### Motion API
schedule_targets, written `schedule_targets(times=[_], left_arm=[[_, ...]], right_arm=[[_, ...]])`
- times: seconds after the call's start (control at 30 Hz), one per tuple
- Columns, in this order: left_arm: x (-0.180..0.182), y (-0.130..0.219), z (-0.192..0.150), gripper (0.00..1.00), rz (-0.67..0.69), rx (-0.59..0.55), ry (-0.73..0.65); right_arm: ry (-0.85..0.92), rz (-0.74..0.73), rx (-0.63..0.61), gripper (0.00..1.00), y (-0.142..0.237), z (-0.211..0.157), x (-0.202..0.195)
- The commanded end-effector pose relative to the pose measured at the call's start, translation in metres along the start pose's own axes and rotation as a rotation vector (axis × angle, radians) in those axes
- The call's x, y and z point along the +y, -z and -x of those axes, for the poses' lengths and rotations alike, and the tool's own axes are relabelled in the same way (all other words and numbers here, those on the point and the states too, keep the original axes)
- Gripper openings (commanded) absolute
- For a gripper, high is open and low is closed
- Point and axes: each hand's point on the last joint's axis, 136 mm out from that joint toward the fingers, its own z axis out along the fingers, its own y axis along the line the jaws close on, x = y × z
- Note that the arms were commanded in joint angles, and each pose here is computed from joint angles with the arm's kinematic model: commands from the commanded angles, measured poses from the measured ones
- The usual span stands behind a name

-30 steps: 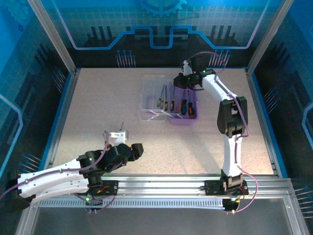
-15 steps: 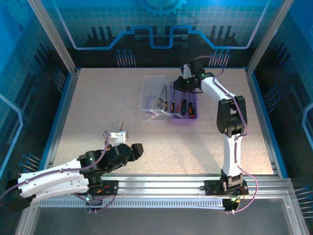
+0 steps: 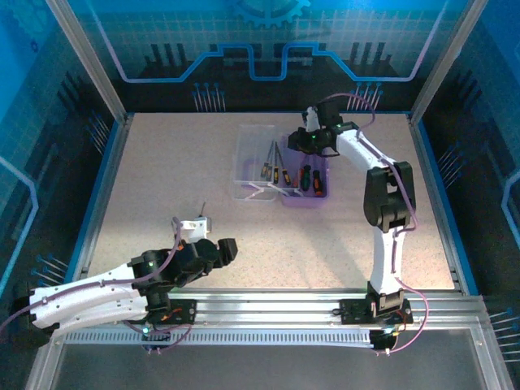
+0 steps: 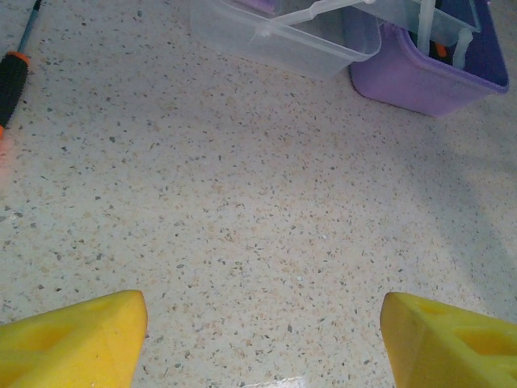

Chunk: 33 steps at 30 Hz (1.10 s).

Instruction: Pack the tool kit

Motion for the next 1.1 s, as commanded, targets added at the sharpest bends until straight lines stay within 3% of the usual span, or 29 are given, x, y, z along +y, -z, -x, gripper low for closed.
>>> schedule_targets(times=[0.0, 0.1, 0.23, 0.43, 0.63, 0.83, 1.07], left_arm=[[0.013, 0.009, 0.016, 0.78, 0.071, -0.063, 0.059], [0.030, 0.013, 0.020, 0.86, 0.140, -0.099, 0.128], [0.057, 0.014, 0.020, 0.84, 0.228, -0.160, 0.194], [0.077, 0.019, 0.034, 0.62, 0.329, -0.217, 0.204], [0.077, -0.007, 0.041, 0.51, 0.365, -0.091, 0.178], [0.098, -0.043, 0.049, 0.50, 0.448, 0.029, 0.167], [0.097, -0.087, 0.060, 0.46, 0.487, 0.191, 0.082]], right_arm=[[0.053, 0.043, -0.107, 0.29, 0.047, 0.016, 0.036], [0.069, 0.079, -0.190, 0.33, 0.079, 0.013, 0.052], [0.028, 0.139, -0.282, 0.34, 0.104, -0.012, 0.063], [0.051, 0.118, -0.270, 0.34, 0.101, -0.082, 0.066], [0.112, 0.068, -0.264, 0.34, 0.105, -0.116, 0.059], [0.129, 0.056, -0.324, 0.34, 0.117, -0.116, 0.055], [0.121, 0.052, -0.367, 0.35, 0.124, -0.114, 0.050]])
